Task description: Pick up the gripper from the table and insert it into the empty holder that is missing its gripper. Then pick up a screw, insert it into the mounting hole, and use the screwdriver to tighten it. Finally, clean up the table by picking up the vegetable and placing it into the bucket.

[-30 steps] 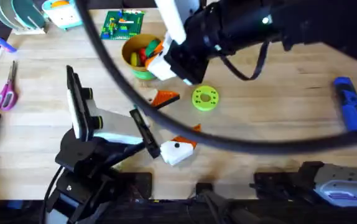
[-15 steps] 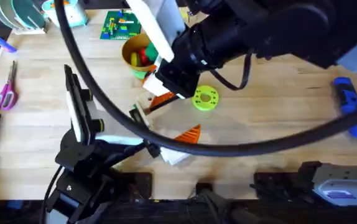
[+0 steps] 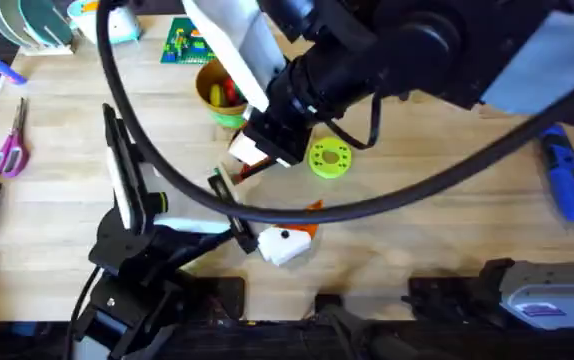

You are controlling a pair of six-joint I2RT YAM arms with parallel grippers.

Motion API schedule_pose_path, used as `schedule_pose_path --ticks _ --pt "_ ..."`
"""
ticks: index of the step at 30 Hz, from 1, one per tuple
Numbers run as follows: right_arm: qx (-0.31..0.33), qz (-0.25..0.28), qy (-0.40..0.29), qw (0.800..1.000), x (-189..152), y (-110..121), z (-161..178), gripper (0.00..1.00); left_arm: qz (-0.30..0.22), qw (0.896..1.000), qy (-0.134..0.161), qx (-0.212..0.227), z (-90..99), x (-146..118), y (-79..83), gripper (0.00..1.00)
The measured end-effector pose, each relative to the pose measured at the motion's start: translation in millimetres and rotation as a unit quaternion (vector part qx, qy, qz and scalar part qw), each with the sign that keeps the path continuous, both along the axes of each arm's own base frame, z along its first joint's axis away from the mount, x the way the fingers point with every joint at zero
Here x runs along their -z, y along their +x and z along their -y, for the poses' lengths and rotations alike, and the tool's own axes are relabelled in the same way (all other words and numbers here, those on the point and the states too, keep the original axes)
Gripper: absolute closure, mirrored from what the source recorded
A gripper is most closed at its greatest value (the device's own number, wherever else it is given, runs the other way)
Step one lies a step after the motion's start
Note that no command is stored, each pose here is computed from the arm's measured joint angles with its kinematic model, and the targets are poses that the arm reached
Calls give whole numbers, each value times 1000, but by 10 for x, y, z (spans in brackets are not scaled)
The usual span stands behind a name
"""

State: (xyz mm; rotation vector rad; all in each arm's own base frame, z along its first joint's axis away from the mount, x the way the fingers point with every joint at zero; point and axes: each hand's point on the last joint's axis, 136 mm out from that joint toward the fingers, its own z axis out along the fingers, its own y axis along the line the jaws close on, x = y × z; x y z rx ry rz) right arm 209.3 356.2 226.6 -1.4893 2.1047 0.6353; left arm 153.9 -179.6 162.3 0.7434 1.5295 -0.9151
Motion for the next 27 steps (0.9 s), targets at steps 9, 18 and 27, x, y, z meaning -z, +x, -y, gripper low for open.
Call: schedule_pose_path --ticks 9,18,27 --pt "1 -3 -1 1000 4 -9 2 994 0 1000 0 0 0 0 0 9" --pt "-6 -7 -6 1000 57 -41 -64 994 -2 1000 -1 0 1 4 -1 7" --pt "-6 -21 -25 999 190 -41 -69 994 -9 1000 -3 -1 -1 7 1 8"
